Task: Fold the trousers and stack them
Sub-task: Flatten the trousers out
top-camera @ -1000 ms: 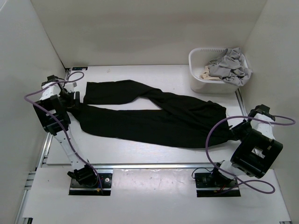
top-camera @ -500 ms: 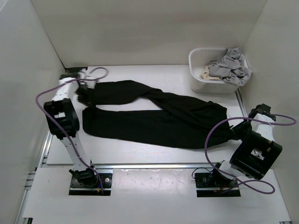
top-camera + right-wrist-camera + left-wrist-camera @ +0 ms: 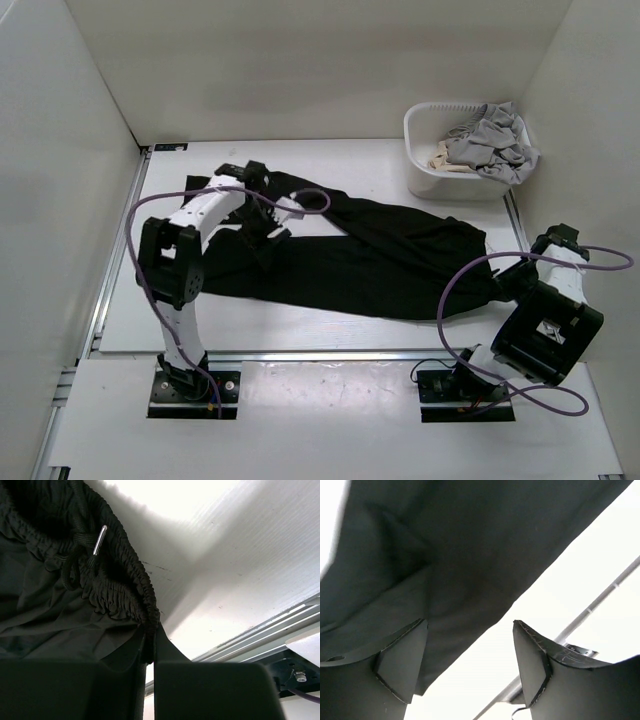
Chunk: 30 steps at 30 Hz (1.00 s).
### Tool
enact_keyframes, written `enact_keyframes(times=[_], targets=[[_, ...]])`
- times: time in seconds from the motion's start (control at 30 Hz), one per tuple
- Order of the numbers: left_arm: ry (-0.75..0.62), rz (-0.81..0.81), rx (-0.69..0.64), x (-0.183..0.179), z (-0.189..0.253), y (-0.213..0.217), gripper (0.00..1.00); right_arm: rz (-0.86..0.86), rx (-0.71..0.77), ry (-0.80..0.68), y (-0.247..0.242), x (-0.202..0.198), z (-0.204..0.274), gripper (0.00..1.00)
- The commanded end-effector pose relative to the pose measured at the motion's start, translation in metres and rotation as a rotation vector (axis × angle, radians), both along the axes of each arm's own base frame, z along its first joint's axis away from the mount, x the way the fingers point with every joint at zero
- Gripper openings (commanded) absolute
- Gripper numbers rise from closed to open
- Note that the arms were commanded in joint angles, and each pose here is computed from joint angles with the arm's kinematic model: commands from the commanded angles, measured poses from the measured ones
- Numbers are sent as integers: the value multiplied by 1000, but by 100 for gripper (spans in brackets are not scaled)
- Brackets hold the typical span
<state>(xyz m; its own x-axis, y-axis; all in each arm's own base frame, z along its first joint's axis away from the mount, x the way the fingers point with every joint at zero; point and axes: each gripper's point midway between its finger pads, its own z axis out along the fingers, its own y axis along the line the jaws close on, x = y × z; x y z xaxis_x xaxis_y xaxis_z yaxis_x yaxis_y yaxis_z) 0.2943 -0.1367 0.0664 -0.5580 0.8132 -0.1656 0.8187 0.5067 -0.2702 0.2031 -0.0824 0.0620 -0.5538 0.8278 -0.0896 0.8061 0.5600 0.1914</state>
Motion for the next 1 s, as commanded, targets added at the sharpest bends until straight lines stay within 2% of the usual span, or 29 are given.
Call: enact_keyframes(times=[0.0,0.07,0.17,0.27,0.37,0.57,0.63,0.67,0.77,0.9,0.93,0.97], targets=[[-257,-22,-129,32,80,-6,80,14,-32,-12,-4,-2,0,0],[-363,100,-80,65,87,23,80,14,-24,0,0,-8,-4,0],[-370,231,-11,89,77,72,79,14,-24,0,0,-8,-4,0],[-331,378,13,109,50,114,85,16,-14,-6,2,-8,-6,0],[-289,435,-21,122,32,124,85,16,-9,1,4,-11,-11,0],[-271,439,-54,138,10,118,85,16,-4,9,6,-14,-15,0],[-257,451,-41,139,3,120,79,16,-9,1,6,-13,-14,0],[-257,451,-41,139,3,120,70,23,-20,7,4,-14,-14,0],[-207,460,-40,126,-10,122,57,22,-27,12,3,-15,-14,0],[-210,472,-13,121,-8,130,20,22,-27,12,3,-15,-14,0],[-210,472,-13,118,-7,130,15,22,-27,12,3,-15,-14,0],[-215,481,-13,117,-2,133,14,23,-25,-1,3,-12,-12,0]])
